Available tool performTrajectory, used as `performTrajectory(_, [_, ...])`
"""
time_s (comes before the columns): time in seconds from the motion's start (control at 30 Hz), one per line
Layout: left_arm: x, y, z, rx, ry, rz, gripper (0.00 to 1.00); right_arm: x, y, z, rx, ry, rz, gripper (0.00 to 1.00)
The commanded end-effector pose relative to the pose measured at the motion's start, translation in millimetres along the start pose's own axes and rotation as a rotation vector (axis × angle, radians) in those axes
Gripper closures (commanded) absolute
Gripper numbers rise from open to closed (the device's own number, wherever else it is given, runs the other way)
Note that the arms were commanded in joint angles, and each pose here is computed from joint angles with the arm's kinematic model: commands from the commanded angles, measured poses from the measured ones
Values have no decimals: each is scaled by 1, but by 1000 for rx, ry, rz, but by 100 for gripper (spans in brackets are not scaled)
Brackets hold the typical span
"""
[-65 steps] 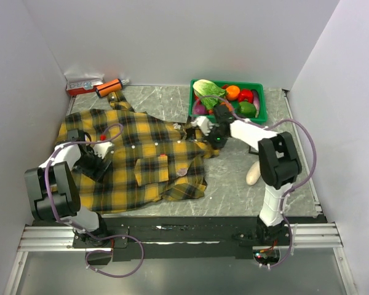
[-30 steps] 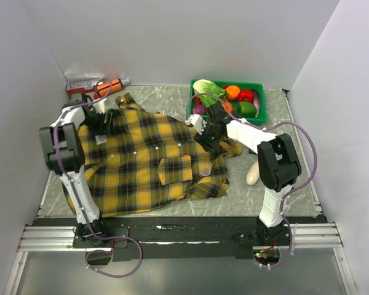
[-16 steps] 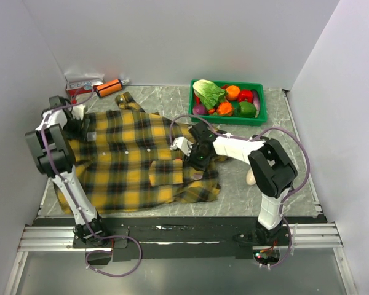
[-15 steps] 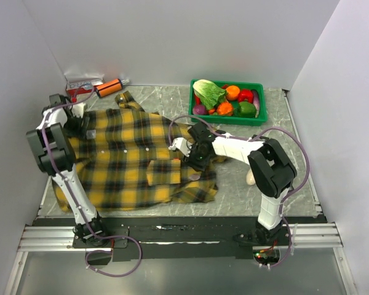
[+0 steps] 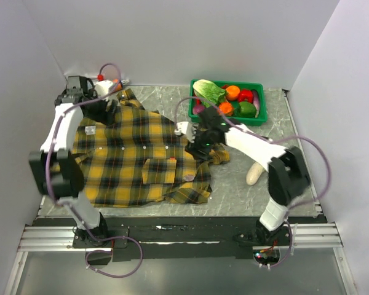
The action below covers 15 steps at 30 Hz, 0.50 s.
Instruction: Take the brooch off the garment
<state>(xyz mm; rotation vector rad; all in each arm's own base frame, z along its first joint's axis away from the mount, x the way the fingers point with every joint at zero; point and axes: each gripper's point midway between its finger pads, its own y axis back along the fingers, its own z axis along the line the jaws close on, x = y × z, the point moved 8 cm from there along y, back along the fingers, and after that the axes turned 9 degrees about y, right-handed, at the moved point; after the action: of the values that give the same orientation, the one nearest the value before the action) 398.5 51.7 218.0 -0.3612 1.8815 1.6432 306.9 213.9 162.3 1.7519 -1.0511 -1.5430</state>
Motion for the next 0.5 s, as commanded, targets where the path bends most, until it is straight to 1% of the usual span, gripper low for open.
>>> performTrajectory(0.0, [-1,32,-64,295,68,-126,21,-15,38,17,-10,126,-204,33])
performTrajectory(0.1, [14,23,-85,413,235,-93,21,-13,32,30,-97,125,-243,32])
performTrajectory(0.13, [15,19,-89,448,339,-84,22,-11,30,32,-107,136,-249,31])
performTrajectory(0.17, [28,11,-96,486,423,-38,22,-12,27,36,-110,152,-258,25])
performTrajectory(0.2, [34,7,-103,552,477,-18,22,-9,23,42,-121,158,-256,24])
performTrajectory(0.23, [32,3,-107,581,537,-39,22,-9,20,45,-123,170,-259,24])
performTrajectory(0.27, [50,-4,-113,596,572,-1,22,-9,17,47,-124,187,-267,24])
performTrajectory(0.33, [58,-7,-116,553,548,-1,21,-5,7,56,-158,218,-253,24])
performTrajectory(0.37, [66,-8,-117,541,551,26,21,-3,3,57,-168,229,-248,24])
performTrajectory(0.4, [68,-7,-118,539,548,29,21,-1,-4,61,-181,240,-238,25])
performTrajectory(0.47, [73,-7,-117,522,539,40,21,2,-10,63,-174,269,-237,25])
